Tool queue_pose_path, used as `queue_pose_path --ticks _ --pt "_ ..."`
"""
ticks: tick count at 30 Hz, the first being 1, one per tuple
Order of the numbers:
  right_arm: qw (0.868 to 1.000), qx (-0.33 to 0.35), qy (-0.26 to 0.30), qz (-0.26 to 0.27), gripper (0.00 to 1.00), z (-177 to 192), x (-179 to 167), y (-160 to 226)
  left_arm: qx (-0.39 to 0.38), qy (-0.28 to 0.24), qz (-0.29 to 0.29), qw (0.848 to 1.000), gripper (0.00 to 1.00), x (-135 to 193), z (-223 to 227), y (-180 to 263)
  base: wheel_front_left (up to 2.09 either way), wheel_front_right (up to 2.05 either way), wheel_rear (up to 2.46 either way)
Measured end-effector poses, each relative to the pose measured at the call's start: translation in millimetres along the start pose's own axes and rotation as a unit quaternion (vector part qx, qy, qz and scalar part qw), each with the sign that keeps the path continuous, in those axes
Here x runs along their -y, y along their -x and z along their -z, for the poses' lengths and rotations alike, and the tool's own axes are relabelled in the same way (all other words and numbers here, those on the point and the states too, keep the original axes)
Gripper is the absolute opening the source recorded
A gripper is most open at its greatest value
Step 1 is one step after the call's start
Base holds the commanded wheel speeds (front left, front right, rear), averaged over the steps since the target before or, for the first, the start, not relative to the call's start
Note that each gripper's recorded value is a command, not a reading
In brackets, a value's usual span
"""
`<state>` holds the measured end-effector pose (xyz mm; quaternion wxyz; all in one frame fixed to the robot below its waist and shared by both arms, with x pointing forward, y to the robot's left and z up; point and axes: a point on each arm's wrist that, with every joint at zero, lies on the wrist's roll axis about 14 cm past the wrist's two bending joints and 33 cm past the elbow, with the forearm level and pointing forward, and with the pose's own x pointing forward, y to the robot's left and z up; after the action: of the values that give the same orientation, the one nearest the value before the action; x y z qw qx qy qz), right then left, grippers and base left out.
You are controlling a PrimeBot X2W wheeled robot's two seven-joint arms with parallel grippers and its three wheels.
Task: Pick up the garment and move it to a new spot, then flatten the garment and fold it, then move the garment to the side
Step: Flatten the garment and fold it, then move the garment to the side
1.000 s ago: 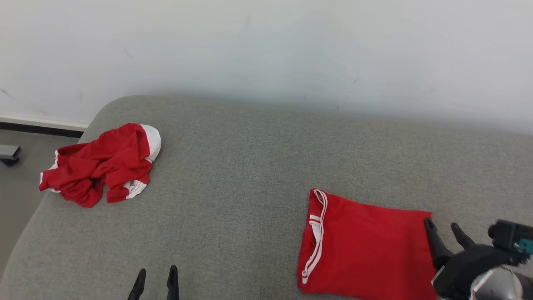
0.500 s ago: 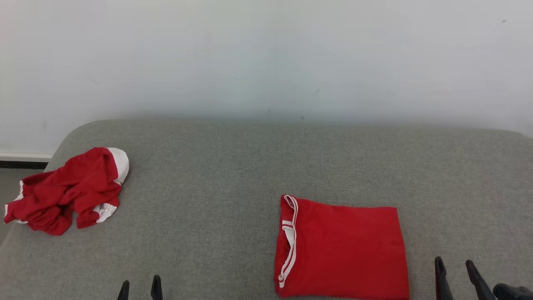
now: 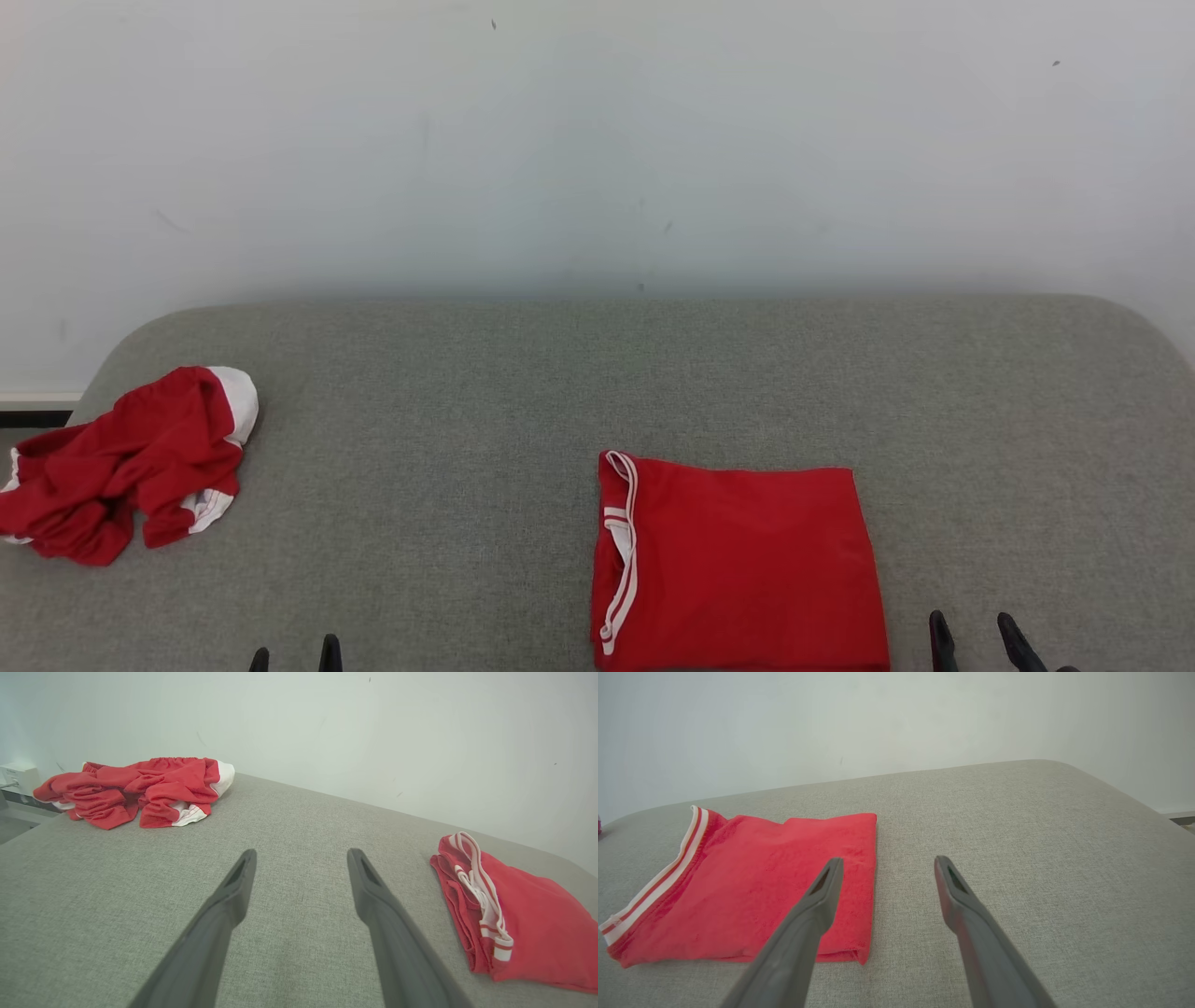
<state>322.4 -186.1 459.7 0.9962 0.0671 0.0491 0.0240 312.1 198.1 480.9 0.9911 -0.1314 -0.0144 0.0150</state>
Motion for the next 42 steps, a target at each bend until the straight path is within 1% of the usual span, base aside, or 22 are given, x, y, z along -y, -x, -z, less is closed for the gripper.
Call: queue_pose_path --ticks 12,17,31,34,37,39,42 --pt "1.0 -0.017 -0.01 -0.005 1.0 12 -8 1 -0.011 0.009 0.01 1.0 1.0 7 7 -1 0.0 0.0 0.0" --pt "1.0 -0.016 -0.016 0.0 1.0 13 -6 0 -0.016 0.009 0.012 1.0 1.0 8 10 -1 0.0 0.0 0.0" --pt "1.0 -0.017 -0.011 -0.012 1.0 12 -14 -8 -0.025 0.009 0.008 1.0 1.0 6 15 -1 0.0 0.0 0.0" --pt "1.0 -0.013 -0.008 -0.025 1.0 5 -22 -14 -0.027 0.01 0.007 1.0 1.0 6 16 0 0.0 0.0 0.0" --pt "0.999 -0.036 -0.003 -0.037 1.0 1 -26 -26 -0.029 0.01 0.007 1.0 1.0 6 18 -1 0.0 0.0 0.0" --pt "0.998 -0.049 0.01 -0.032 1.0 -15 -15 -44 -0.031 0.011 0.008 0.999 1.0 7 19 -2 0.0 0.0 0.0" --pt "0.997 -0.078 -0.007 -0.019 1.0 -24 -6 -62 -0.035 0.011 0.008 0.999 1.0 8 21 -2 0.0 0.0 0.0"
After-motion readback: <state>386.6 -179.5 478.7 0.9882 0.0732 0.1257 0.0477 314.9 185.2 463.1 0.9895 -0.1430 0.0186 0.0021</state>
